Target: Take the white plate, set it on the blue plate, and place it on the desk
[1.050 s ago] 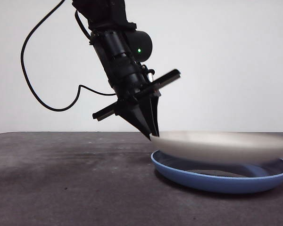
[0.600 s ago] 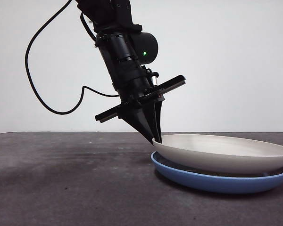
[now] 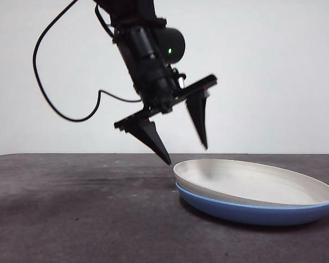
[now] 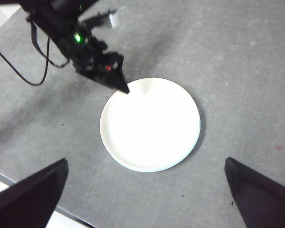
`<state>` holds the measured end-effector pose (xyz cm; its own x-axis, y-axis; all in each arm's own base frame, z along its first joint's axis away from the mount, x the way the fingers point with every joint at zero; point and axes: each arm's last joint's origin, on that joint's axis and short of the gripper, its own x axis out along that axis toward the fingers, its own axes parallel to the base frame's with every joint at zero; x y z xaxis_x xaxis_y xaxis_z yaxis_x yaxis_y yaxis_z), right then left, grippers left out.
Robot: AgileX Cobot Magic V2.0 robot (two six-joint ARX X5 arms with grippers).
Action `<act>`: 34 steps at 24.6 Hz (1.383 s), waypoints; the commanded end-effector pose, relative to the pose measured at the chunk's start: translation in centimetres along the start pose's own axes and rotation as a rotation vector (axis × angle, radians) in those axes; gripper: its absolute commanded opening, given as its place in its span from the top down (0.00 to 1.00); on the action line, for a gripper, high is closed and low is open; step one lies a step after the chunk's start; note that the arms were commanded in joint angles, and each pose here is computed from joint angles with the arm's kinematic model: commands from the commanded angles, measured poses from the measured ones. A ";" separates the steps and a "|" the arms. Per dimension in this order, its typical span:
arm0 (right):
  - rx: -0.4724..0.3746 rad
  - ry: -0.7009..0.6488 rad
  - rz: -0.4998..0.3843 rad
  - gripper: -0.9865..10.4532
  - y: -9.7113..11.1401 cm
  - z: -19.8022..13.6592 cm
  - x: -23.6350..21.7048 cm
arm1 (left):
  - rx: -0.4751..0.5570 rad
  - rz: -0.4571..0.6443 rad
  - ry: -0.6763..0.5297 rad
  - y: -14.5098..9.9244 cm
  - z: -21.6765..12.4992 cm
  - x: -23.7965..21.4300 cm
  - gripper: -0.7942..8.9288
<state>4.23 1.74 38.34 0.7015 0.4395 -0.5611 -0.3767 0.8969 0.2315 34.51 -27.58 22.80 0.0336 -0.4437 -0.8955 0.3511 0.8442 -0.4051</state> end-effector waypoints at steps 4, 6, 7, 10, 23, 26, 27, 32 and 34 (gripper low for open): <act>-0.018 -0.014 0.003 0.41 0.2 0.2 -0.5 | 0.153 0.018 0.034 -2.2 0.8 -4.3 0.36; -0.015 -0.013 0.003 0.41 0.2 0.2 -0.5 | 0.194 0.027 0.063 -2.7 0.3 -6.7 0.36; -0.012 -0.013 0.003 0.41 0.2 0.2 -0.5 | 0.210 0.036 0.064 -3.0 0.1 -7.9 0.36; -0.009 -0.012 0.003 0.41 0.2 0.2 -0.4 | 0.242 0.086 0.009 -3.7 -1.4 -11.7 0.36; 0.090 0.094 -0.007 0.41 -0.2 0.7 1.1 | 0.460 0.020 -0.439 -3.6 -20.6 -30.8 0.37; 0.100 0.131 -0.011 0.41 -0.5 1.3 2.1 | 0.479 0.009 -0.502 -2.2 -25.0 -31.4 0.37; 0.104 0.143 -0.010 0.41 -0.5 1.4 2.4 | 0.483 0.006 -0.517 -1.7 -26.1 -31.4 0.37; 0.118 0.196 0.011 0.41 -0.8 2.0 3.7 | 0.498 -0.009 -0.588 0.0 -30.3 -31.0 0.37; 0.119 0.215 0.017 0.41 -0.9 2.3 4.2 | 0.505 -0.015 -0.614 0.6 -31.8 -30.8 0.37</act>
<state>8.81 2.80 37.09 0.5389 0.4357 -0.7209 -0.2934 0.8993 0.3243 4.19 -4.04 44.10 0.4734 -0.6552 -0.5887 0.7202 0.6727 -0.1696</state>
